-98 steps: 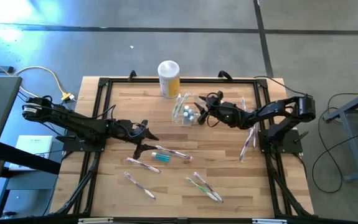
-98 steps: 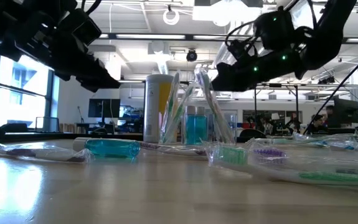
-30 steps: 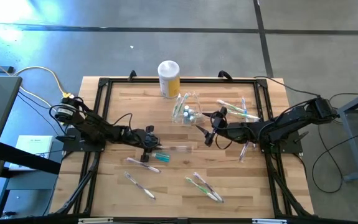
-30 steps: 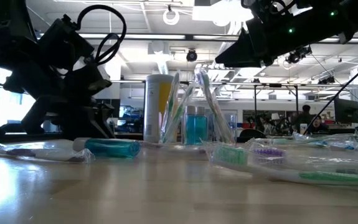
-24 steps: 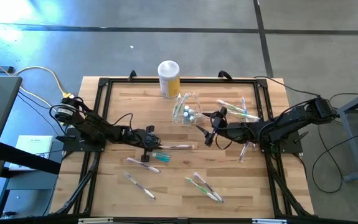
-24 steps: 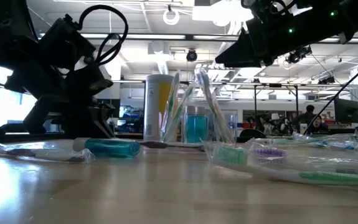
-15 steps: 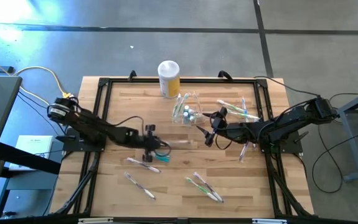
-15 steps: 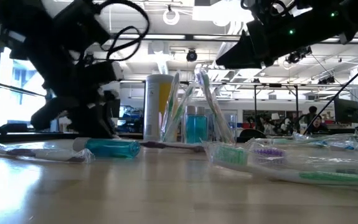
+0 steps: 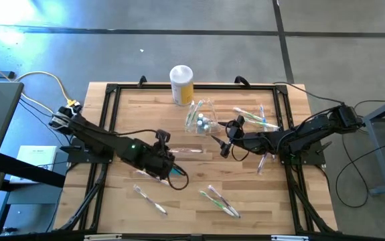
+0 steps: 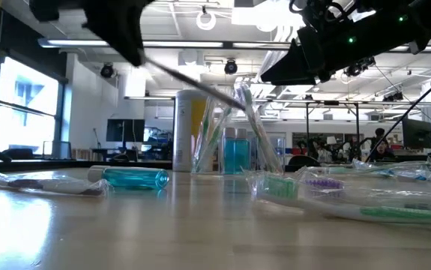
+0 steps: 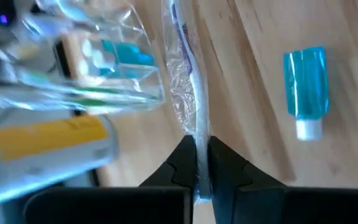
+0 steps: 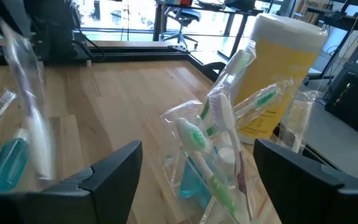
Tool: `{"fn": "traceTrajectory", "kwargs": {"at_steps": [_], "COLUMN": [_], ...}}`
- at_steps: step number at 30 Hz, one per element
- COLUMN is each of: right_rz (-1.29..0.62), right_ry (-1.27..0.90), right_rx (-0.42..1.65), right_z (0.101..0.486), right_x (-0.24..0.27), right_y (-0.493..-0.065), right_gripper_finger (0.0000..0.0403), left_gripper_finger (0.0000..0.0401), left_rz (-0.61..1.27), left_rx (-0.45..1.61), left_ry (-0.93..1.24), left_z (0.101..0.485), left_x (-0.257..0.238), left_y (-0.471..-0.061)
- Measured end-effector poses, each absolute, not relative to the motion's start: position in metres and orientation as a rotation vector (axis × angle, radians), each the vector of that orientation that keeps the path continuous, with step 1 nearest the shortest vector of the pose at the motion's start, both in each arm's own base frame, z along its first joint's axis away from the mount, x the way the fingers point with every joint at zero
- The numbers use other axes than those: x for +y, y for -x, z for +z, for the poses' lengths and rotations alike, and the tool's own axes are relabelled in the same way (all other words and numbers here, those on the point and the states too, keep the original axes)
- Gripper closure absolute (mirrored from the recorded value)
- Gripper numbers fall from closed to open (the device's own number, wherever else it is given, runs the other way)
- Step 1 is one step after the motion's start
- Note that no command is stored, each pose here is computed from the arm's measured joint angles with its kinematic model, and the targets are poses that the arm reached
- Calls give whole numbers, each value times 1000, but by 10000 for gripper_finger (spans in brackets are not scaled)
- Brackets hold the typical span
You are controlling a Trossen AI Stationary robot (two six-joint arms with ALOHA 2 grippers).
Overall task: Pick & Place toothbrushing station
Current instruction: Put the purple toothbrush into the transparent organizer
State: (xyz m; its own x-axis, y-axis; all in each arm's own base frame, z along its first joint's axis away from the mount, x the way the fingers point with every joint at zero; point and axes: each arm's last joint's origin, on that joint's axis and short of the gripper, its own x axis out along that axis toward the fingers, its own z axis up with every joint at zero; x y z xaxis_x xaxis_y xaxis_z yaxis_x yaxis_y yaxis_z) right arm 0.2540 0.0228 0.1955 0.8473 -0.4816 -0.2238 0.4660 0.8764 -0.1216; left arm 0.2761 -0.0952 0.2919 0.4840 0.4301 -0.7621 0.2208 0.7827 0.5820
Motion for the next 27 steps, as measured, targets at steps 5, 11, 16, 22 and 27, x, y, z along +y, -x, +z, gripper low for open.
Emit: {"fn": "traceTrajectory", "kwargs": {"at_steps": [5,11,16,22,27], "right_rz": [-503,-505,-506,-508,-508], "right_ry": [59,50,49,35,40], "right_rx": [242,237,237,237,262], "right_z": [196,197,197,196,194], "right_x": [23,23,23,23,23], "right_y": [-254,-254,-254,-254,-253], "right_gripper_finger": [104,104,104,104,104], "left_gripper_finger": [389,389,389,389,389], "left_rz": [139,157,166,158,169], "left_rx": [1129,1287,1400,1507,1499], "left_ry": [-831,-968,-1108,-1221,-1233], "left_z": [315,318,309,301,309], "left_x": [-88,-72,-59,-54,-58], "left_y": [-272,-276,-295,-313,-323]}}
